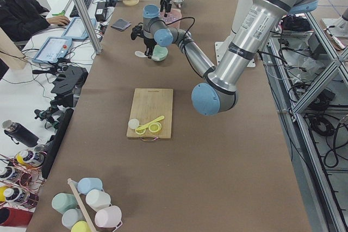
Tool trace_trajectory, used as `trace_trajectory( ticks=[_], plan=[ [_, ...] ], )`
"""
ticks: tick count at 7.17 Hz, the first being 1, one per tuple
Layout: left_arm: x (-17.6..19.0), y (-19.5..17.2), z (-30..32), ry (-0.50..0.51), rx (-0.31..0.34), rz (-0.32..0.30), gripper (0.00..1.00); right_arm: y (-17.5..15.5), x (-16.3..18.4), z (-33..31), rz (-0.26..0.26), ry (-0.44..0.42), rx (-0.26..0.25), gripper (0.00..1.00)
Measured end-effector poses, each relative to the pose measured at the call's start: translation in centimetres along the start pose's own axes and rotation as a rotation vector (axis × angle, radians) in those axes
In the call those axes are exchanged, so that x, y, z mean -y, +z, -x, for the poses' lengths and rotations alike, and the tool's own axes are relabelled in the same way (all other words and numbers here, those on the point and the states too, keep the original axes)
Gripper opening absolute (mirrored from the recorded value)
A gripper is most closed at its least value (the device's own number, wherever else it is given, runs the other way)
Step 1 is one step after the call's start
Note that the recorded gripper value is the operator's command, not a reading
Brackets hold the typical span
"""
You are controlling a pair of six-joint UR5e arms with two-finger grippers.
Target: Put spoon and ice into bowl
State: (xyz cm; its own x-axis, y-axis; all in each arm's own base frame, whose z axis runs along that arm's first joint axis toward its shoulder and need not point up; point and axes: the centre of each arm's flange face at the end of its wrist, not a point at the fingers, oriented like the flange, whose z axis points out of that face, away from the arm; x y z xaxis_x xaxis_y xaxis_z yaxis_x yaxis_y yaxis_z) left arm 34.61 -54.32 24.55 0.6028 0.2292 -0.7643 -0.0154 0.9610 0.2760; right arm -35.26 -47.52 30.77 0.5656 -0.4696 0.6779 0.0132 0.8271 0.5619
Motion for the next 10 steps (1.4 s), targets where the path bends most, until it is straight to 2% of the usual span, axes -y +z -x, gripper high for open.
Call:
trace_trajectory(
  ticks=[1, 2, 5, 6, 7, 10],
  plan=[
    [0.0, 0.0, 0.0, 0.001, -0.001, -0.001, 0.0, -0.2, -0.3, -0.2, -0.017, -0.101, 0.013, 0.97],
    [0.0, -0.1, 0.0, 0.001, -0.001, -0.001, 0.0, -0.3, -0.7, -0.4, -0.03, -0.177, 0.035, 0.9],
    [0.0, -0.1, -0.1, 0.002, -0.002, -0.002, 0.0, -1.2, -3.5, -3.1, -0.044, -0.318, 0.136, 0.9],
    [0.0, -0.1, -0.1, 0.002, -0.002, -0.002, 0.0, -1.3, -4.2, -4.3, -0.03, -0.338, 0.153, 0.87],
    [0.0, -0.1, -0.1, 0.002, -0.003, -0.003, 0.0, -0.5, -5.0, -5.4, -0.014, -0.347, 0.158, 0.78],
    [0.0, -0.2, -0.1, 0.003, -0.004, -0.004, 0.0, 2.3, -6.3, -7.8, -0.021, -0.366, 0.175, 0.78]
  ],
)
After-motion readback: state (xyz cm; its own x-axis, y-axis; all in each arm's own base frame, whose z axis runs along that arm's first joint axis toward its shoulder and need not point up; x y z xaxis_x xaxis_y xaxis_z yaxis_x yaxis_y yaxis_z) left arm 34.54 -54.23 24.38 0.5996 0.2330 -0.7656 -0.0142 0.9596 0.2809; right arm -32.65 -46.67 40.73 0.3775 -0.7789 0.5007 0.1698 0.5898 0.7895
